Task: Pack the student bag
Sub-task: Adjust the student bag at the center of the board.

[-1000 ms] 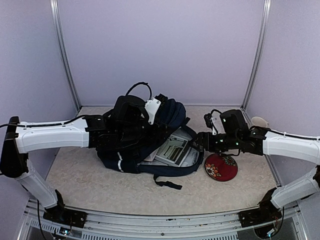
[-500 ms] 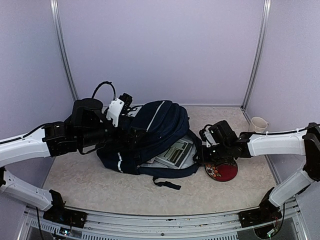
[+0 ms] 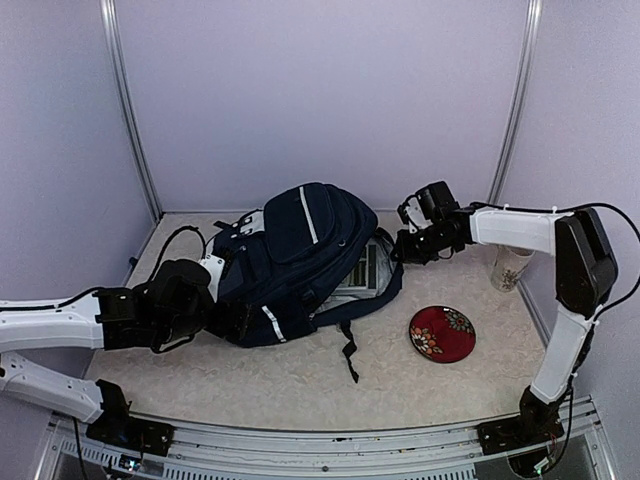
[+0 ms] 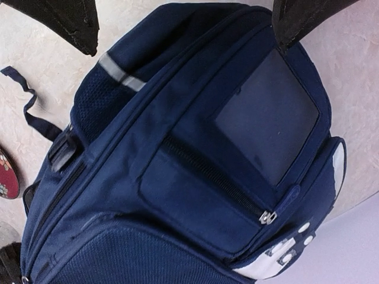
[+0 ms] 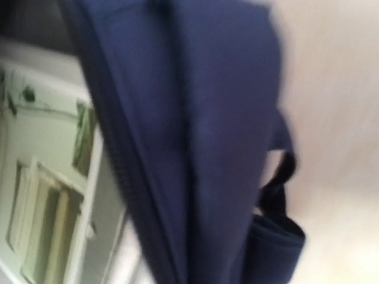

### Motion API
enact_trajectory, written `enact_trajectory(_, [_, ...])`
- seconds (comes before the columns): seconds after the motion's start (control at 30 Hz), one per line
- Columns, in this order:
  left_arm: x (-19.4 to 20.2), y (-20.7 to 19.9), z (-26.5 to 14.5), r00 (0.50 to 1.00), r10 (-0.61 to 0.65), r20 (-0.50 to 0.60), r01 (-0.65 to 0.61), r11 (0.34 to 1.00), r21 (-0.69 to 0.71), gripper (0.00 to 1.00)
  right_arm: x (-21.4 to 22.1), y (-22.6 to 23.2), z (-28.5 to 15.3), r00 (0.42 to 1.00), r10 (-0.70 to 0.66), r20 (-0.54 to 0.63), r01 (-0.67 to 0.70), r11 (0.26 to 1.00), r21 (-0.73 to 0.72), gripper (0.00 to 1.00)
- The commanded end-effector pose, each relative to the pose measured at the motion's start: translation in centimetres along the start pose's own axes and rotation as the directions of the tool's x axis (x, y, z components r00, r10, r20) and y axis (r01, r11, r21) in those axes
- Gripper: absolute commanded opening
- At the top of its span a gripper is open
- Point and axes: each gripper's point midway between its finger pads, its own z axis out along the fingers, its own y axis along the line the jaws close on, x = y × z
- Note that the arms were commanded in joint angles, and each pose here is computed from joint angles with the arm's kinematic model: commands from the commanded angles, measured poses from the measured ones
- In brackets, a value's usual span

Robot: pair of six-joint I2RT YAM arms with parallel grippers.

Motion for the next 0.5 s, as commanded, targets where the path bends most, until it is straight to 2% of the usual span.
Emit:
enact_trajectory(0.0, [2.6, 0.5, 1.1, 0.996, -0.078, -0.033, 0.077, 0.997, -0.026, 0.99, -4.3, 0.9, -1.4, 0.993, -0.09, 0.078, 0.091, 0.996, -0.008, 0.26])
enact_trajectory(0.1, [4.9, 0.5, 2.0, 0.994, -0.075, -0.084, 0.071, 0.997, -0.043, 0.99, -4.2, 0.8, -3.2, 0.989, -0.067, 0.135, 0.067, 0.998, 0.001, 0.41])
enact_trajectory(0.17, [5.7, -0.1, 2.4, 0.991, -0.073, -0.109, 0.071, 0.997, -0.022, 0.99, -3.5, 0.7, -4.6, 0.986, -0.041, 0.164, 0.042, 0.999, -0.004, 0.45])
enact_trajectory(0.27, [6.2, -1.5, 2.8, 0.992, -0.041, -0.119, 0.042, 0.999, 0.007, 0.99, -1.5, 1.7, -6.2, 0.979, -0.017, 0.205, 0.025, 0.999, -0.037, 0.41])
enact_trajectory(0.47, [7.5, -2.3, 5.1, 0.987, 0.029, -0.16, -0.03, 1.0, -0.007, 0.99, 5.0, 9.3, -7.6, 0.964, -0.093, 0.248, 0.142, 0.972, -0.187, 0.37])
